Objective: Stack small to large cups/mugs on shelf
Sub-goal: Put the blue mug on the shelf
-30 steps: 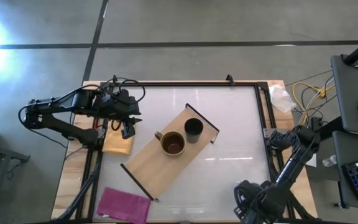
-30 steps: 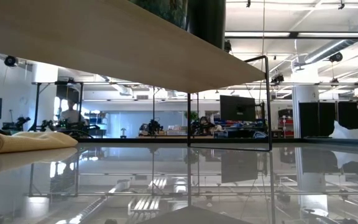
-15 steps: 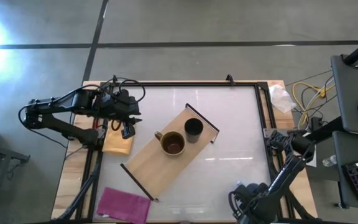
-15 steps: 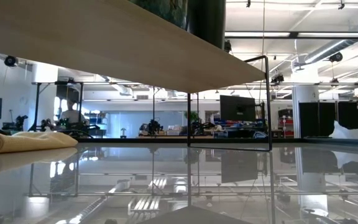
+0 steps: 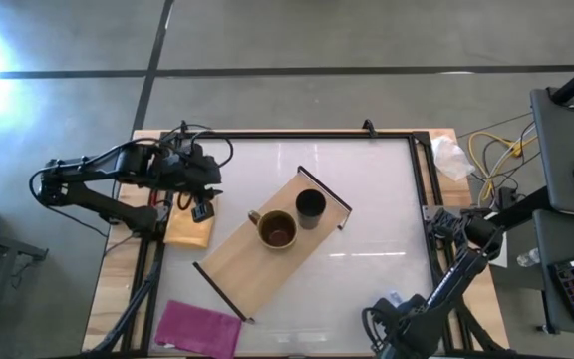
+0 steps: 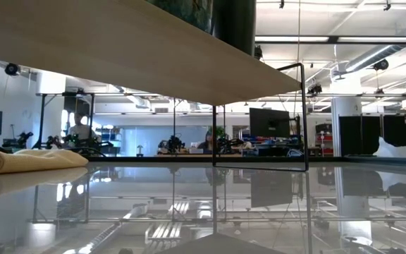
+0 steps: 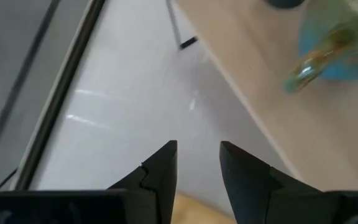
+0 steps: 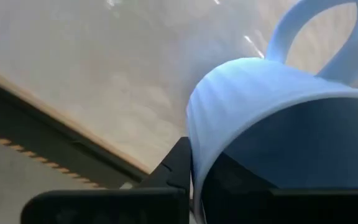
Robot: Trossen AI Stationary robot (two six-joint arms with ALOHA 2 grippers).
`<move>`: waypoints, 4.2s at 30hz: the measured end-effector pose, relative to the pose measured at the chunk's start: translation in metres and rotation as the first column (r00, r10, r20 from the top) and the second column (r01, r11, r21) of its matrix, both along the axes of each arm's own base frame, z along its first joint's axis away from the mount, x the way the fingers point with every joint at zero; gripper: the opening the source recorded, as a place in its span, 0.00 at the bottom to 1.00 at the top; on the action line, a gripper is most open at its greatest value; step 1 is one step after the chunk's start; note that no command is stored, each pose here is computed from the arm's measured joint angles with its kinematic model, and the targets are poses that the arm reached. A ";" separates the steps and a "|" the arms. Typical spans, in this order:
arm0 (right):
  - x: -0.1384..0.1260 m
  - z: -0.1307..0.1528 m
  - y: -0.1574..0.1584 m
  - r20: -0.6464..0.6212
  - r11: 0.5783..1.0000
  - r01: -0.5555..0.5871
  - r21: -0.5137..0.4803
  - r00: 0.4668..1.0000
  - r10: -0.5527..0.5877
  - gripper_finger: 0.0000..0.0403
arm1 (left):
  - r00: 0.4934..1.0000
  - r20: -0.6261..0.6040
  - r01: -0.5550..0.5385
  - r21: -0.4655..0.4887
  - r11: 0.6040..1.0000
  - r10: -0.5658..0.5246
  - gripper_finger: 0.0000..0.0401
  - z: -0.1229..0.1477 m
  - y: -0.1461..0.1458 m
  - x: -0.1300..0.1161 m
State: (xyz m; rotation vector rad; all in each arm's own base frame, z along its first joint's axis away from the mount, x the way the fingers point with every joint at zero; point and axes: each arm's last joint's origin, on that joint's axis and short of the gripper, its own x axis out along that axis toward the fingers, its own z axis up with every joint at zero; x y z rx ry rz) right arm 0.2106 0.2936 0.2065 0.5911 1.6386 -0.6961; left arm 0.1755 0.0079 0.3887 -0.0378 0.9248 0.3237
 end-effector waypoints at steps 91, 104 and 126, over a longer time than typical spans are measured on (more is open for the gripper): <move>0.224 0.180 -0.121 0.924 0.911 -0.411 0.027 0.358 0.134 0.02 | 0.798 0.546 0.557 -0.509 0.657 -0.254 0.52 -0.019 -0.060 0.006; 0.225 0.179 -0.120 0.924 0.911 -0.411 0.018 0.356 0.142 0.02 | 0.819 0.501 0.549 -0.539 0.639 -0.281 0.53 -0.031 -0.065 0.026; 0.224 0.177 -0.117 0.918 0.898 -0.439 -0.009 0.352 0.182 0.02 | 0.805 0.529 0.557 -0.520 0.648 -0.267 0.11 -0.030 -0.066 0.032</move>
